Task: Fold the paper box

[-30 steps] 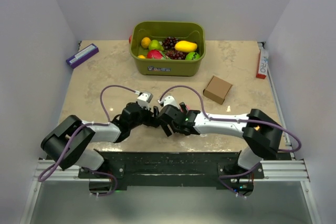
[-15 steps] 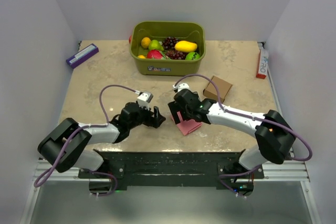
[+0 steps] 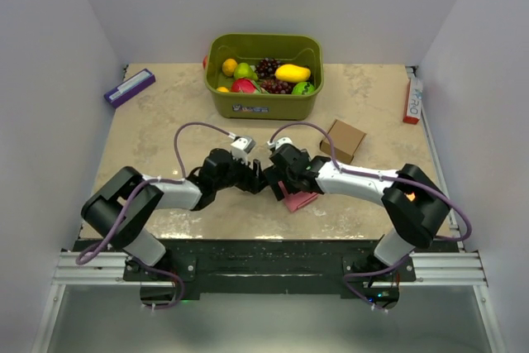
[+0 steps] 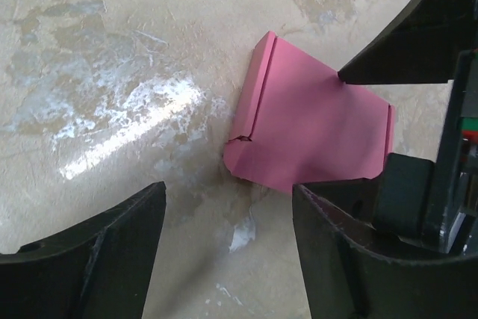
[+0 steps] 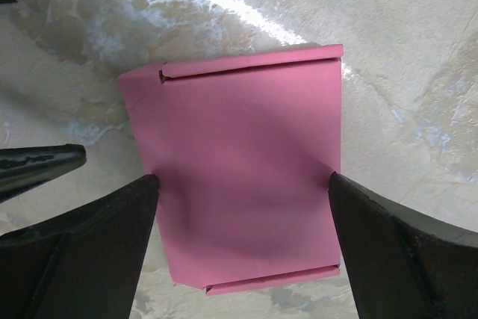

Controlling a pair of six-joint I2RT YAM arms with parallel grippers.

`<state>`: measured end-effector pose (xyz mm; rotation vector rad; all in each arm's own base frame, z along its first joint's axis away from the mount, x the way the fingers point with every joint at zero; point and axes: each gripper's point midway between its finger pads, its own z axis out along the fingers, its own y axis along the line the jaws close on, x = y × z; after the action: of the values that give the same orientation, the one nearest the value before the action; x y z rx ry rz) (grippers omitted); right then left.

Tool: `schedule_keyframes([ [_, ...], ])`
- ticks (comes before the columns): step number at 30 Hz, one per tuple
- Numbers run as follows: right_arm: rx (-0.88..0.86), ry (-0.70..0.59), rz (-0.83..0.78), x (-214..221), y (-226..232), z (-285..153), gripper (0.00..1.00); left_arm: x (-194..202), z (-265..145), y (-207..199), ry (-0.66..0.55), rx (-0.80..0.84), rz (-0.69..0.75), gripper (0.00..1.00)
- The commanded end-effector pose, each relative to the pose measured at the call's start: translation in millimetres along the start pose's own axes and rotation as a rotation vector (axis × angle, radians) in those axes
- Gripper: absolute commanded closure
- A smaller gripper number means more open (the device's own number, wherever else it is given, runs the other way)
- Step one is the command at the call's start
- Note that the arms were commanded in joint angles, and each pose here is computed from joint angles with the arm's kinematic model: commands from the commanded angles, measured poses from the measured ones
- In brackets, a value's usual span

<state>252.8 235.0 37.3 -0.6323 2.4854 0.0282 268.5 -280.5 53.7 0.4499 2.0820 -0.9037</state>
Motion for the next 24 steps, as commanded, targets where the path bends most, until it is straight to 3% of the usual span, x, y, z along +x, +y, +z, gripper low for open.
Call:
schedule_keyframes([
  [1, 0.037, 0.032, -0.036, 9, -7, 10, 0.01, -13, 18, -12, -0.011, 0.074, 0.039, 0.31],
  [5, 0.057, 0.064, -0.036, 16, -13, 15, 0.01, -7, 26, -11, 0.004, 0.091, 0.029, 0.39],
  [13, 0.066, 0.139, -0.023, 33, -13, 24, 0.07, -3, 34, -11, 0.012, 0.108, 0.017, 0.41],
  [24, 0.116, 0.193, 0.026, 48, -17, 29, 0.36, -20, 11, 10, -0.051, -0.026, 0.053, 0.41],
])
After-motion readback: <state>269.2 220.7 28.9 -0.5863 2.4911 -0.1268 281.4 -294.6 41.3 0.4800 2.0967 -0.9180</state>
